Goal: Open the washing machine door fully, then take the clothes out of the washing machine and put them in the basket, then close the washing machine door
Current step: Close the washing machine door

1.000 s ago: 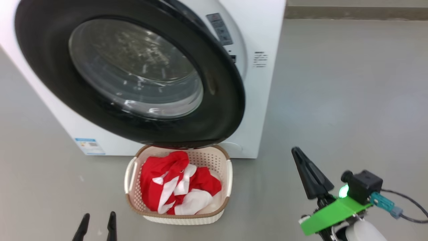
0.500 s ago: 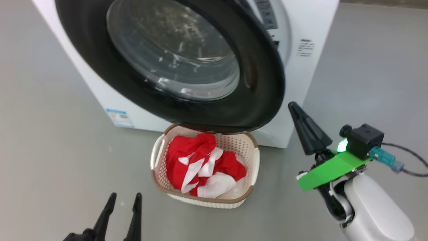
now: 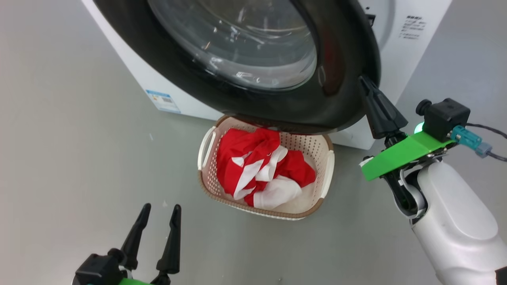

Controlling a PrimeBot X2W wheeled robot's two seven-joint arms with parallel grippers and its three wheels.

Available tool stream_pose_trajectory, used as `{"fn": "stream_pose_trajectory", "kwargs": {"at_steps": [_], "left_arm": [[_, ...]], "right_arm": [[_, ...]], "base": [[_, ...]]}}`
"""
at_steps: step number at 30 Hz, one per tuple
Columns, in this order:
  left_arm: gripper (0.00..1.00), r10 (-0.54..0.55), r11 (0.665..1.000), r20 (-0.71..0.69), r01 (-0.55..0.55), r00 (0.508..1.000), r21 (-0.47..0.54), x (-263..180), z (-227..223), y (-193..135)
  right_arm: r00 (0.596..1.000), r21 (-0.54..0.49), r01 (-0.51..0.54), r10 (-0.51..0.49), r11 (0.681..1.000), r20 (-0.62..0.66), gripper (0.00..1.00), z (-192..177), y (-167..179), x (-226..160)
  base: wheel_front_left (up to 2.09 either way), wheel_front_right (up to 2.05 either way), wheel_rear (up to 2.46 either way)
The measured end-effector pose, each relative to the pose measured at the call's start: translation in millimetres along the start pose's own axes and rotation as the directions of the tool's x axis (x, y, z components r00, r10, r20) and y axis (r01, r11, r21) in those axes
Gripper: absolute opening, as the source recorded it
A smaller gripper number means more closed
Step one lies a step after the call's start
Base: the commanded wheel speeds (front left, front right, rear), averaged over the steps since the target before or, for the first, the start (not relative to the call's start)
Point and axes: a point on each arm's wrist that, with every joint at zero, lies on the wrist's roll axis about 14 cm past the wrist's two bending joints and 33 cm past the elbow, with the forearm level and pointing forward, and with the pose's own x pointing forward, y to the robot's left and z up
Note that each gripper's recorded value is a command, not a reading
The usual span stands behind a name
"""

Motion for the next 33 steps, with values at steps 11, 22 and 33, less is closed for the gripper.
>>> {"fn": "stream_pose_trajectory", "kwargs": {"at_steps": [11, 22, 33], "left_arm": [[1.0, 0.006, 1.0, -0.009, -0.006, 1.0, 0.01, 16.1, -2.4, -1.7], [1.0, -0.008, 1.0, -0.01, 0.008, 1.0, 0.013, 35.3, -4.5, -7.9], [1.0, -0.014, 1.0, -0.019, 0.014, 1.0, 0.016, 41.7, -8.2, -10.4]], "right_arm": [[1.0, 0.033, 0.029, -0.029, 0.999, 0.002, 0.0, -12.7, -21.3, 23.6], [0.996, 0.036, 0.065, -0.067, 0.997, 0.063, 0.0, -0.5, -47.2, 50.6], [0.992, 0.051, 0.073, -0.078, 0.996, 0.098, 0.0, 2.8, -57.1, 61.5]], "base": [[0.0, 0.0, 0.0], [0.0, 0.0, 0.0], [0.0, 0.0, 0.0]]}}
